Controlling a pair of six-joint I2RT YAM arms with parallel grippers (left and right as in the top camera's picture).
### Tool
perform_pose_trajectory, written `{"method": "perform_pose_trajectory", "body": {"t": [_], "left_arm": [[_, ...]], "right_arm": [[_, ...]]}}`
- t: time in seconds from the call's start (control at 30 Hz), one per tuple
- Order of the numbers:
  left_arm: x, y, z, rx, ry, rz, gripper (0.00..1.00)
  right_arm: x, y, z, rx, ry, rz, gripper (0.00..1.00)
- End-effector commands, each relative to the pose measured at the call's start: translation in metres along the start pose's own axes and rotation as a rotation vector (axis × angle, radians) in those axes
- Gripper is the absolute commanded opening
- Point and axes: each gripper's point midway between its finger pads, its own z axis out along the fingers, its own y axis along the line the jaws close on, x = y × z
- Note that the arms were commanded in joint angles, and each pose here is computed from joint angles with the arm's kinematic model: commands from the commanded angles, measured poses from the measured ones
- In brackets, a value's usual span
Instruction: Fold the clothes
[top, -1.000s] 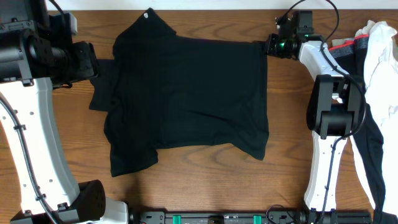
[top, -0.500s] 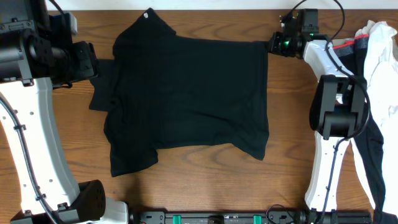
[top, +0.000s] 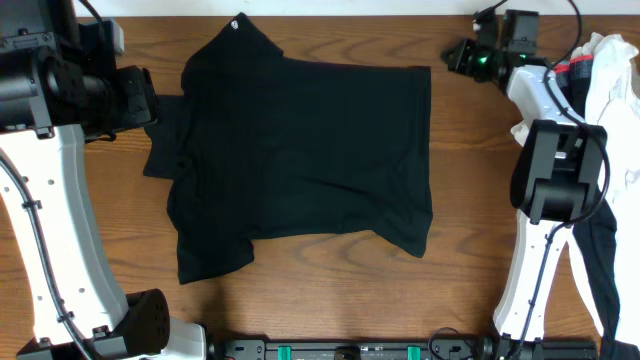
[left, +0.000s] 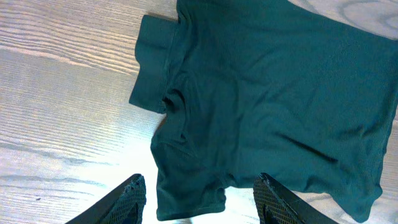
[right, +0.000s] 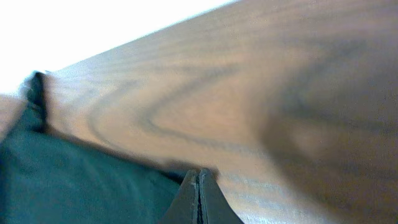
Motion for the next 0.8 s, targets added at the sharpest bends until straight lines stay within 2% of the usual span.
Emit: {"method": "perform_pose_trajectory", "body": {"t": [0.0, 0.2, 0.23, 0.3, 0.33, 0.47, 0.6, 0.77], "left_arm": [[-0.001, 0.004, 0.002, -0.014, 0.003, -0.009, 0.58], [-0.001, 0.004, 0.002, -0.014, 0.003, -0.009, 0.58], [-0.001, 0.004, 0.002, -0.014, 0.003, -0.009, 0.58], [-0.001, 0.004, 0.002, -0.014, 0.003, -0.009, 0.58], [-0.001, 0.004, 0.002, -0.014, 0.004, -0.009, 0.58], [-0.001, 0.004, 0.002, -0.014, 0.004, -0.009, 0.58], [-0.001, 0.004, 0.002, -0.014, 0.004, -0.009, 0.58], [-0.001, 0.004, 0.002, -0.014, 0.004, -0.009, 0.58]], "right_arm": [[-0.026, 0.033, -0.024, -0.129, -0.036, 0.033, 0.01], [0.005, 0.027, -0.017, -0.062, 0.072, 0.062, 0.05], [0.012, 0.027, -0.015, -0.049, 0.094, 0.056, 0.07], [0.024, 0.024, -0.011, -0.001, 0.128, 0.063, 0.23], [0.028, 0.022, -0.009, 0.027, 0.14, 0.068, 0.25], [0.036, 0.026, -0.004, 0.053, 0.161, 0.063, 0.27], [0.041, 0.023, 0.002, 0.114, 0.161, 0.047, 0.33], [0.046, 0.018, 0.01, 0.189, 0.16, 0.026, 0.3]]}}
